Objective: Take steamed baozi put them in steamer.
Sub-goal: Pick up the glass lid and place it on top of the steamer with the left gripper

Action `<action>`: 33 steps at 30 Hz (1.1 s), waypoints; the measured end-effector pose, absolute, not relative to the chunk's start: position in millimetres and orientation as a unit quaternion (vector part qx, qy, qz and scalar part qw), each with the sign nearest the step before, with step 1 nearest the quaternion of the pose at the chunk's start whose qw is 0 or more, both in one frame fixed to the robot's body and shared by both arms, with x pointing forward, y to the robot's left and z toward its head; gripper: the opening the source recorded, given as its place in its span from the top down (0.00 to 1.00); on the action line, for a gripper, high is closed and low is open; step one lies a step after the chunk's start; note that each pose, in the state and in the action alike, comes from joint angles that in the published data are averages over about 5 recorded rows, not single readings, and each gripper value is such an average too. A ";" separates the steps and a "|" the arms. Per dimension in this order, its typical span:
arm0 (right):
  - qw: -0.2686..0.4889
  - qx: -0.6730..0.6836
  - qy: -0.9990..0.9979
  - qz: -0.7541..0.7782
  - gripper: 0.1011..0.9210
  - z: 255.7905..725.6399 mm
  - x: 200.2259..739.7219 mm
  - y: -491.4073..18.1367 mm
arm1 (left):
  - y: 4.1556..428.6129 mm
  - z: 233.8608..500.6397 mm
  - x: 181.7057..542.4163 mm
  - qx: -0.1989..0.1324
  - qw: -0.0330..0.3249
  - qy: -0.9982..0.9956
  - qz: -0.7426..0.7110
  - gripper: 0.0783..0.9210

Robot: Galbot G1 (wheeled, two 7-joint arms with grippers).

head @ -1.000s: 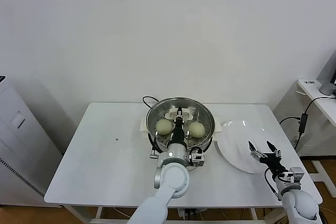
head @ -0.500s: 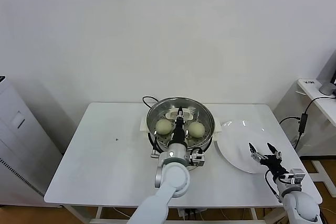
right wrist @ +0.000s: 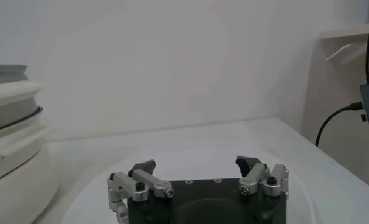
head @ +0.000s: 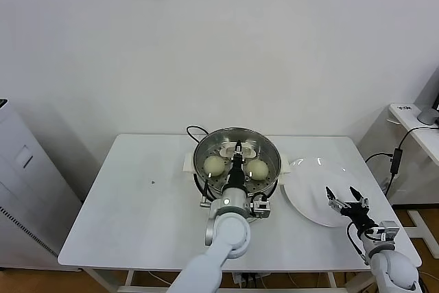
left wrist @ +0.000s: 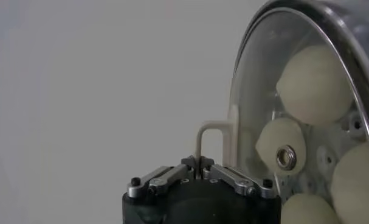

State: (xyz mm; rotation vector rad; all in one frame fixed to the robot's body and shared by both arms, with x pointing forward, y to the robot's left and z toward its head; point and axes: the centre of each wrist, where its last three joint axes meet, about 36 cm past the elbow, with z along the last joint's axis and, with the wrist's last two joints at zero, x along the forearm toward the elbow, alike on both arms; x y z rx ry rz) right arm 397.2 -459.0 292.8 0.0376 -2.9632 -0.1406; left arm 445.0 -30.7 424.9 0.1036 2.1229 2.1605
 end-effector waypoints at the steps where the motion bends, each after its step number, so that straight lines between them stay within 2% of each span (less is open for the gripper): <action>1: 0.087 0.013 -0.995 -0.047 0.12 292.8 397.1 -459.1 | -30.7 424.8 445.4 0.034 0.055 0.700 0.711 0.97; 13: 0.088 0.014 -0.995 -0.048 0.12 292.3 397.4 -457.9 | -34.1 424.9 443.9 0.037 0.045 0.720 0.691 0.95; 24: 0.088 0.016 -0.995 -0.046 0.12 292.7 397.9 -457.1 | -37.5 444.5 431.4 0.058 0.028 0.764 0.642 0.59; 33: 0.085 0.014 -0.995 -0.042 0.12 297.0 397.8 -462.4 | -15.3 503.6 411.6 0.110 0.015 0.833 0.543 0.28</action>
